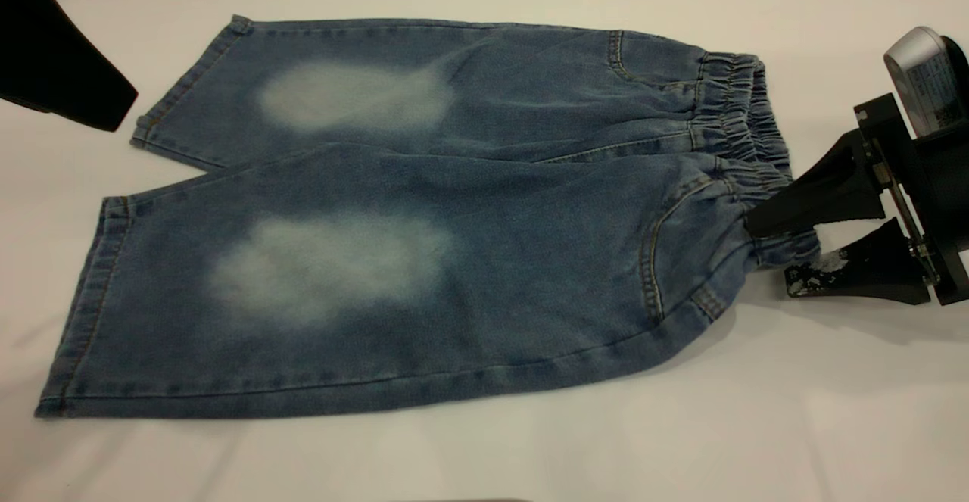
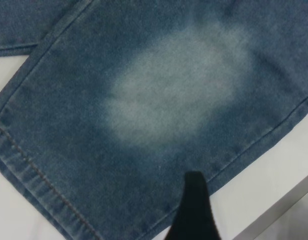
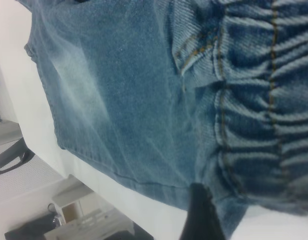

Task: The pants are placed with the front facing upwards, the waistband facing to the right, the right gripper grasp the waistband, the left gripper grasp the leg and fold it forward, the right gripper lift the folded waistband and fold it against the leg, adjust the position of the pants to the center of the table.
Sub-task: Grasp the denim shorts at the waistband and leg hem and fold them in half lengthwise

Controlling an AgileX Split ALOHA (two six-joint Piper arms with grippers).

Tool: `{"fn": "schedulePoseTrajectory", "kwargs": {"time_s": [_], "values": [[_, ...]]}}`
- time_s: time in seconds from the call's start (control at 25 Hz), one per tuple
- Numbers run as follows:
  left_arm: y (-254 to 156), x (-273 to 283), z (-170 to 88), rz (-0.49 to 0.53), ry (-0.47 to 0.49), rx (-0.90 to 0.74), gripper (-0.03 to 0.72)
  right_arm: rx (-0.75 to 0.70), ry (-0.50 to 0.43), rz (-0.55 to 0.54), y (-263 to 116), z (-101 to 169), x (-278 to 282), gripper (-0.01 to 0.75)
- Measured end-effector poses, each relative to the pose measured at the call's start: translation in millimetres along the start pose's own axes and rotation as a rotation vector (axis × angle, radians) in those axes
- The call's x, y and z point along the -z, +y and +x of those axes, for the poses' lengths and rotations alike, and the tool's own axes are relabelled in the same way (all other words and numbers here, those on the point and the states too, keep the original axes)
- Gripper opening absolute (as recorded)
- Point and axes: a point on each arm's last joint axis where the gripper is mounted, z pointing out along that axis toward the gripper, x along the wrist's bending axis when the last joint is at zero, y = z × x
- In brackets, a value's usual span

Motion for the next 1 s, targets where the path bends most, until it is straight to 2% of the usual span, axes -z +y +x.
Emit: {"fn": "schedulePoseTrajectory", "kwargs": {"time_s": [0.28, 0.52, 0.6, 0.8, 0.88, 1.0], "values": [[0, 0, 0, 0.0, 0.0, 0.0, 0.516, 0.028, 0.013, -0.08, 7, 1, 0, 0.457], [0, 0, 0, 0.001, 0.002, -0.002, 0.516, 0.026, -0.04, -0.089, 8, -4, 1, 0.438], [-1, 0, 1, 0.006, 0.009, -0.016, 0.516, 0.026, -0.043, -0.089, 8, -4, 1, 0.37], [-6, -5, 7, 0.073, 0.051, -0.078, 0.516, 0.033, -0.047, -0.086, 8, -4, 1, 0.086], [-10, -13, 11, 0.13, 0.066, -0.086, 0.516, 0.035, -0.044, -0.085, 8, -4, 1, 0.054], [-21, -32, 19, 0.263, 0.061, -0.109, 0.516, 0.038, -0.03, -0.084, 8, -3, 0, 0.053]]}}
